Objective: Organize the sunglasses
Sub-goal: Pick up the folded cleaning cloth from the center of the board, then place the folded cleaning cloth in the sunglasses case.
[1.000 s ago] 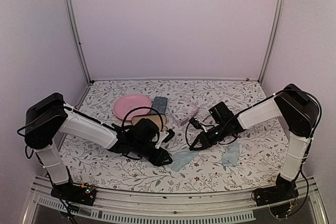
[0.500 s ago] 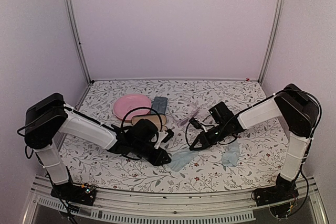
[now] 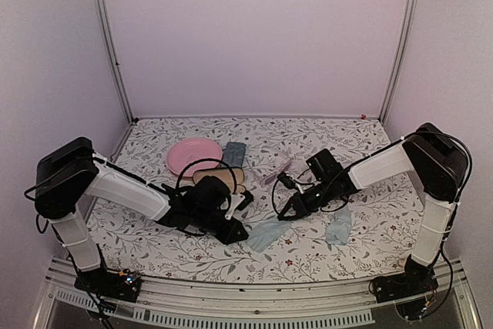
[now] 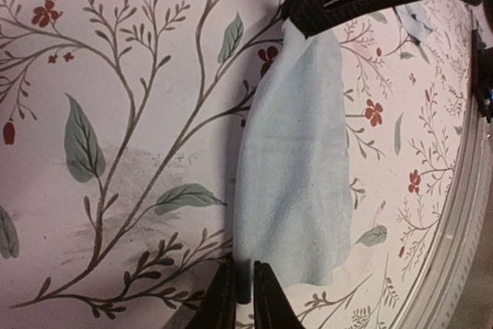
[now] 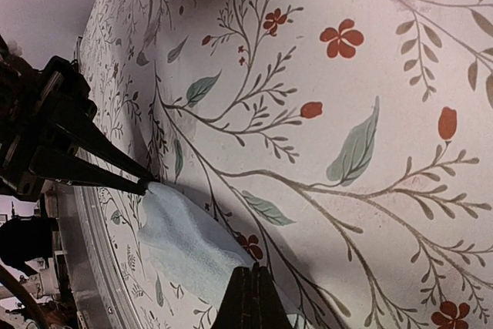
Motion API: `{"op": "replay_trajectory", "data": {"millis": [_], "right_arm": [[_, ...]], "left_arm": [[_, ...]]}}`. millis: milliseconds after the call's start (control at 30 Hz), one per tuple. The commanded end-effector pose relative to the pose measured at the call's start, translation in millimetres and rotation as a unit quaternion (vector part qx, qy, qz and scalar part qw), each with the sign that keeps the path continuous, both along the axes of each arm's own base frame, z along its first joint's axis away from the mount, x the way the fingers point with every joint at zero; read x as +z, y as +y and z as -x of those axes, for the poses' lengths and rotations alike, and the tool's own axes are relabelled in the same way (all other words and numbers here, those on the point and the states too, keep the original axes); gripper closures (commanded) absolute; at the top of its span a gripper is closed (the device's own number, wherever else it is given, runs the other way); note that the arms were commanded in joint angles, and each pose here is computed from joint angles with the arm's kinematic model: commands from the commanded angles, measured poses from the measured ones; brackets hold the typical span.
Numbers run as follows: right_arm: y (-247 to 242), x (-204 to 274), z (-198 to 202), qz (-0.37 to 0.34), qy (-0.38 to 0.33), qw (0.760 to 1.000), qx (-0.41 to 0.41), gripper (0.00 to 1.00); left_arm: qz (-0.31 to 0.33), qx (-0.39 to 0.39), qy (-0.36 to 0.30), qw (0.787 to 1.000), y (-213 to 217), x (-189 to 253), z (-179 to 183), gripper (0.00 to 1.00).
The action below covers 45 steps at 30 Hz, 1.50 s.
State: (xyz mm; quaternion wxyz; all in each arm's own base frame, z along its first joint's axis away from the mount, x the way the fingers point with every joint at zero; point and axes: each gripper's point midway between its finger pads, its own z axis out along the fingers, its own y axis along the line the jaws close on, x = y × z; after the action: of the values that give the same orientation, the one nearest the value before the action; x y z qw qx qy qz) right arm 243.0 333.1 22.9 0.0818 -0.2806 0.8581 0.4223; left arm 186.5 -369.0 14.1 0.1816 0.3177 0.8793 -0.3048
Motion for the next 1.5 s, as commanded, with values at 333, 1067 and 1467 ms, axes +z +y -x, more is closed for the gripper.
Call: {"op": "replay_trajectory", "data": {"millis": [333,1067,1467], "right_arm": [[7,30,-19,-0.016,-0.05,0.999,0.002,1.0],[78,52,-58,-0.092,-0.085,0.992,0.016,1.0],[119,57,-88,-0.12,-0.09,0.989,-0.005,1.0]], "left_arm": [[-0.047,0.004,-0.006,0.999,25,0,-4,1.0],[-0.144,0.055,-0.074,0.985,91,40,-87,1.0],[-0.198,0.093,-0.084,0.972,128,55,-130,1.0]]}}
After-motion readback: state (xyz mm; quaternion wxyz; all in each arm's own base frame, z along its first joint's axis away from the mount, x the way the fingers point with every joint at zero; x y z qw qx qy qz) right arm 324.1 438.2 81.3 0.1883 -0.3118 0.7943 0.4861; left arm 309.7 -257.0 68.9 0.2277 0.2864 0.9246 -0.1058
